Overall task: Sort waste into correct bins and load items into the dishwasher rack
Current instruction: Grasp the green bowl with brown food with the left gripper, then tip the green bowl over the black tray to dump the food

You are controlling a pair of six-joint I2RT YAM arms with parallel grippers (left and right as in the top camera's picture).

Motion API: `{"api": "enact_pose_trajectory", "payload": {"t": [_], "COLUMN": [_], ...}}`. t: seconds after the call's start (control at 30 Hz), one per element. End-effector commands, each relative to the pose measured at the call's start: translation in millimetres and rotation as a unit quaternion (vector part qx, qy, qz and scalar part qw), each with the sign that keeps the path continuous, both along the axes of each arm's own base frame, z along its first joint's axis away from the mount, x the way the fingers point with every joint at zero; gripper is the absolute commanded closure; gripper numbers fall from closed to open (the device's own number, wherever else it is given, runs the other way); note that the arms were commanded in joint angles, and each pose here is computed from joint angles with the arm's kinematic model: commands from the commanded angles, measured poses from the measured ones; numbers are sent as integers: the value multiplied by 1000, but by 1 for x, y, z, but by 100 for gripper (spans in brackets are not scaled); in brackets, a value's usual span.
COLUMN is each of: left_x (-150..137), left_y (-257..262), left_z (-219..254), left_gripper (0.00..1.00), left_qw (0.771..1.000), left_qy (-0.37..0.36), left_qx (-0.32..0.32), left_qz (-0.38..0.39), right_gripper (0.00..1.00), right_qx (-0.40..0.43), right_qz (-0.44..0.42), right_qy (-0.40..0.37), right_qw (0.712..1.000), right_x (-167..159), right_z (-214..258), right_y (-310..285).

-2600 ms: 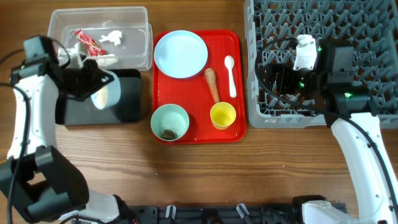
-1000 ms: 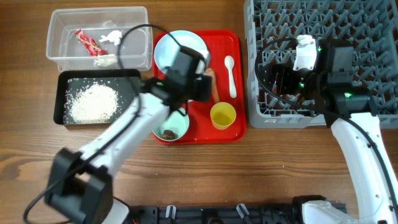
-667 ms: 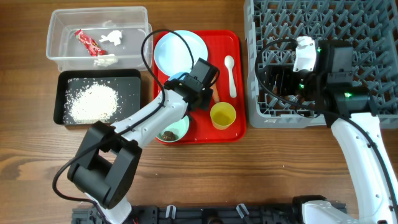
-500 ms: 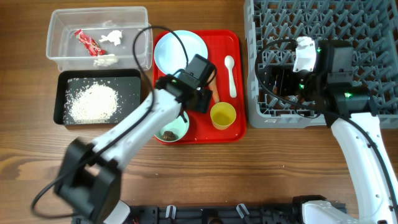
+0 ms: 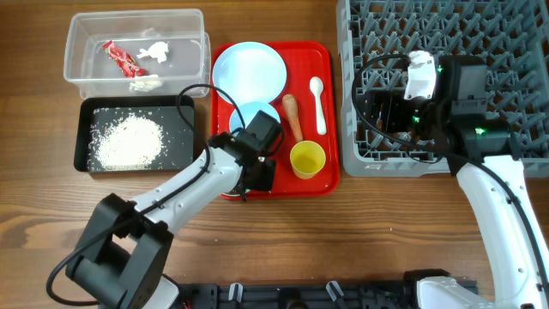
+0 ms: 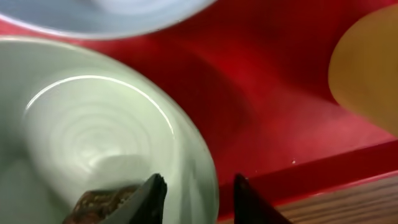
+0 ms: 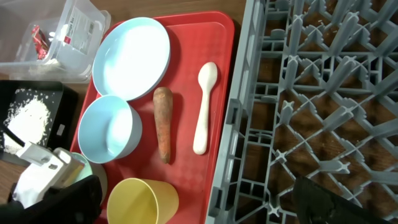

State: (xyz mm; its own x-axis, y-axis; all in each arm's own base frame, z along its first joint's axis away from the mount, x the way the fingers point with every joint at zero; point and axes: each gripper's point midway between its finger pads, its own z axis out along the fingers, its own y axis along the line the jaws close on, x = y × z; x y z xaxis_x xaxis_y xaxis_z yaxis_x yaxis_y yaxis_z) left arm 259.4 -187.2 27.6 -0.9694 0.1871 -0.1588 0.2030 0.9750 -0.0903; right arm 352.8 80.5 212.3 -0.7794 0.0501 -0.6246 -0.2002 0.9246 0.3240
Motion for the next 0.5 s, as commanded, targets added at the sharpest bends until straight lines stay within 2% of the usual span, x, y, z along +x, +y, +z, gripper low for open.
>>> {"api": "enact_pose_trajectory", "payload": {"t": [0.0,0.03,0.07,0.13,0.2,0.23,0.3,0.37,0.47], "left_x": [-8,-7,-6,-4,9,28,42,53,72], "left_y": [0,0,0,-12,-19,-11,10,49,113], "left_z": [-13,-12,-11,5,46,93,133,157,160], "left_gripper": [83,92,96,96,96,96,96,96,96], "left_qw": [1000,1000,1000,998,994,988,978,966,949], "left_qy": [11,9,8,17,6,-33,-77,-108,-118], "left_qx": [-7,-8,-10,-47,-100,-138,-174,-195,-233], "left_qz": [21,21,25,33,43,63,83,132,174], "right_gripper": [0,0,0,0,0,0,0,0,0], "right_qx": [-2,-2,-2,-2,-2,-2,-3,-2,-2], "right_qz": [-2,-2,-2,-2,-2,-2,-1,-2,-2], "right_qy": [-5,-6,-6,-6,-7,-7,-6,-4,-5], "right_qw": [1000,1000,1000,1000,1000,1000,1000,1000,1000], "right_x": [4,5,5,5,5,5,5,4,4], "right_z": [5,5,5,5,5,5,5,4,5], "right_y": [0,0,0,0,0,0,0,0,0]}}
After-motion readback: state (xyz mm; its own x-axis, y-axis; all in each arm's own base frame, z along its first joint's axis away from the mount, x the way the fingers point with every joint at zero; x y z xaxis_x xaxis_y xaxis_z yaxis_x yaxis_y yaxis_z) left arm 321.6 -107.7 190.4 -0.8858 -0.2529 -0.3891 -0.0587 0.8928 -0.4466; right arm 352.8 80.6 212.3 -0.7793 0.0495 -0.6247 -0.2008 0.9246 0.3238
